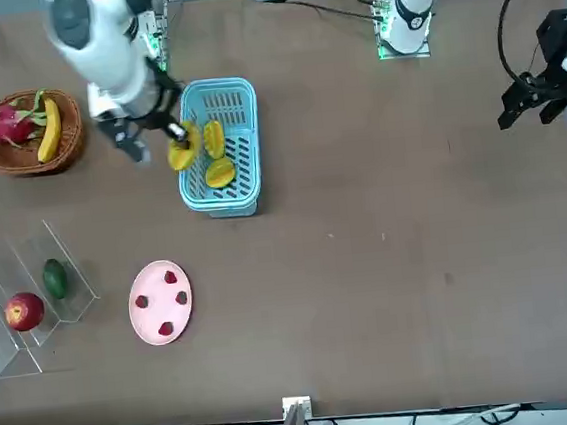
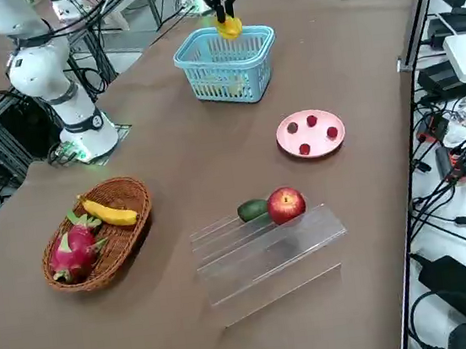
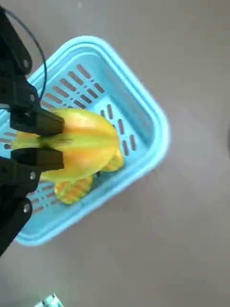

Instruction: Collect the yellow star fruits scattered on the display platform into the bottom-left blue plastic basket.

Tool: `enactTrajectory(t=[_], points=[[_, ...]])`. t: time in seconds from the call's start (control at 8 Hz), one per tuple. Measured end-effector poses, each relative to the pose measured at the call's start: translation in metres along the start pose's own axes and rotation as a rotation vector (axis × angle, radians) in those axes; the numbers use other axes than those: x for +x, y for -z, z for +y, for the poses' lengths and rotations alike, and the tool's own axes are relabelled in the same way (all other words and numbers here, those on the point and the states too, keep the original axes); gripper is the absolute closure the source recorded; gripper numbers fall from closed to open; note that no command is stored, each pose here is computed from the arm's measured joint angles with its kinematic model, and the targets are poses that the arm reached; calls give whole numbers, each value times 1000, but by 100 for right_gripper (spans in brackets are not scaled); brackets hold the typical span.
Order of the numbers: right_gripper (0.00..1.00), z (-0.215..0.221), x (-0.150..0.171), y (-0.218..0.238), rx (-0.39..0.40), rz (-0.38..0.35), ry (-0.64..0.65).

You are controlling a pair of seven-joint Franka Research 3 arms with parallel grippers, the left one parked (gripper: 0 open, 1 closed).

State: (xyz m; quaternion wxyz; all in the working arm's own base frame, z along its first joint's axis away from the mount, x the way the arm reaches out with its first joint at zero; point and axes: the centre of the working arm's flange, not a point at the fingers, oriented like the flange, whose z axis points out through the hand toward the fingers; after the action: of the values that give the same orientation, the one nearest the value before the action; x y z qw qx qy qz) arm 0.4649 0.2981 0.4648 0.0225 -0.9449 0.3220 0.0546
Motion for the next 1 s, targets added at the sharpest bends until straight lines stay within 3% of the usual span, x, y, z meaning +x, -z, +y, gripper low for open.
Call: enactTrajectory(t=[0.12,0.25,0.5,0.75,1.0], points=[[80,-2,-15,-26,-12,-3,14],[67,1,-25,-49,-31,-7,27],[32,7,-29,-58,-60,-16,30],[0,14,-17,-32,-65,-19,6],[0,34,36,30,-45,-5,16]])
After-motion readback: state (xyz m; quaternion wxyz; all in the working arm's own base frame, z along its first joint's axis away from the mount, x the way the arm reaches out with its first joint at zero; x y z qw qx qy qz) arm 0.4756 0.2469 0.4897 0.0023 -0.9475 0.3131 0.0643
